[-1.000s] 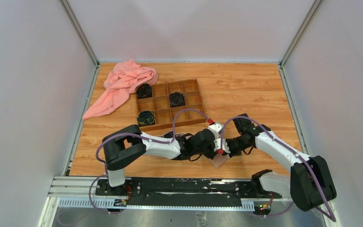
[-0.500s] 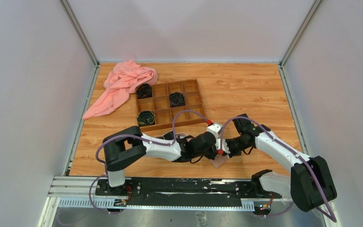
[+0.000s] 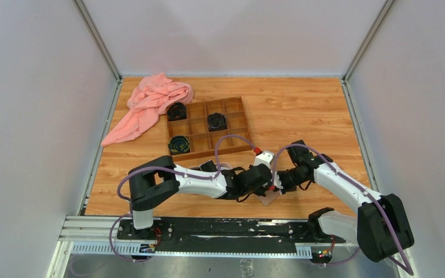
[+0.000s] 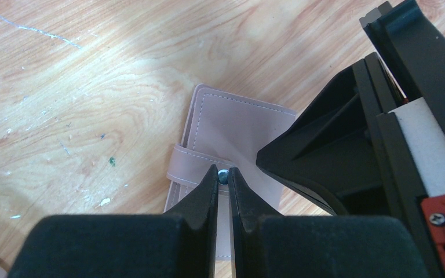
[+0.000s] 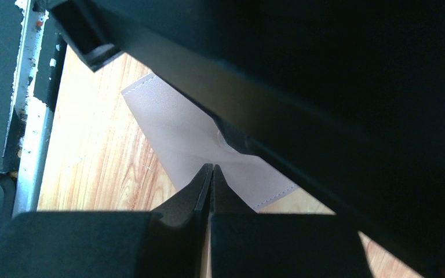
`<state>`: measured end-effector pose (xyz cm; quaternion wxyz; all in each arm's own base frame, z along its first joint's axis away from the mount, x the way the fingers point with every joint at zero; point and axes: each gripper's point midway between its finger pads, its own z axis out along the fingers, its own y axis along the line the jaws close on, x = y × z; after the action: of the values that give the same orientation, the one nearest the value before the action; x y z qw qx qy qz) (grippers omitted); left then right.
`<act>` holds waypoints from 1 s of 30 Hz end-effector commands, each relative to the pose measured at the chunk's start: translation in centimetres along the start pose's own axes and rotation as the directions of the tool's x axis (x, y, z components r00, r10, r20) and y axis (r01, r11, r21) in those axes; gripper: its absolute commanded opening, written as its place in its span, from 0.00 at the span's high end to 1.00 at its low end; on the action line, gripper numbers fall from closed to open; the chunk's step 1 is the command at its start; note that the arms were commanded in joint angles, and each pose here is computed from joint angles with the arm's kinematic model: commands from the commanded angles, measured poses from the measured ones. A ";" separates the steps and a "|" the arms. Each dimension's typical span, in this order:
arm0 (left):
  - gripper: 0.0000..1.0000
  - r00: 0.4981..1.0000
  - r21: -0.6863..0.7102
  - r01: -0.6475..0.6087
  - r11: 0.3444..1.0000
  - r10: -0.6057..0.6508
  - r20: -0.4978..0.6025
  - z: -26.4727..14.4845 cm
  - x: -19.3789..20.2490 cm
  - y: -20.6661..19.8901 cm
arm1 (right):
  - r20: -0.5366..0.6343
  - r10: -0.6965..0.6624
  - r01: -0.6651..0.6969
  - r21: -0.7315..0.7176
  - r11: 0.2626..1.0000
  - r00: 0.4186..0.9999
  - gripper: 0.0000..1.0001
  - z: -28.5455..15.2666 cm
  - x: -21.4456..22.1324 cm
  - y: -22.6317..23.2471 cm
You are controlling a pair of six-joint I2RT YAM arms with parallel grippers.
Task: Put the credit cards into the card holder
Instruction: Close the card holder at the center of the board.
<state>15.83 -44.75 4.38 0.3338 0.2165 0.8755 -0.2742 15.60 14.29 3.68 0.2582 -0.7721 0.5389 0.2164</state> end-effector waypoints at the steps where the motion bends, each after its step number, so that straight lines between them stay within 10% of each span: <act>1: 1.00 0.937 -0.024 -0.215 0.976 0.199 -0.288 -0.9 9.7 1.4 | -0.059 0.060 -0.059 0.021 0.998 0.996 1.00 0.3 1.3 -0.1; 30: 1.00 0.916 -0.042 -0.185 0.982 0.157 -0.369 -0.2 12.1 1.8 | 0.096 0.156 -0.166 0.105 0.980 0.983 0.92 -2.6 -1.0 -0.9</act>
<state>15.80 -45.86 4.02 0.3242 0.2267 0.8818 -0.2568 15.16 12.66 4.53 0.2715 -0.7274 0.5898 0.2221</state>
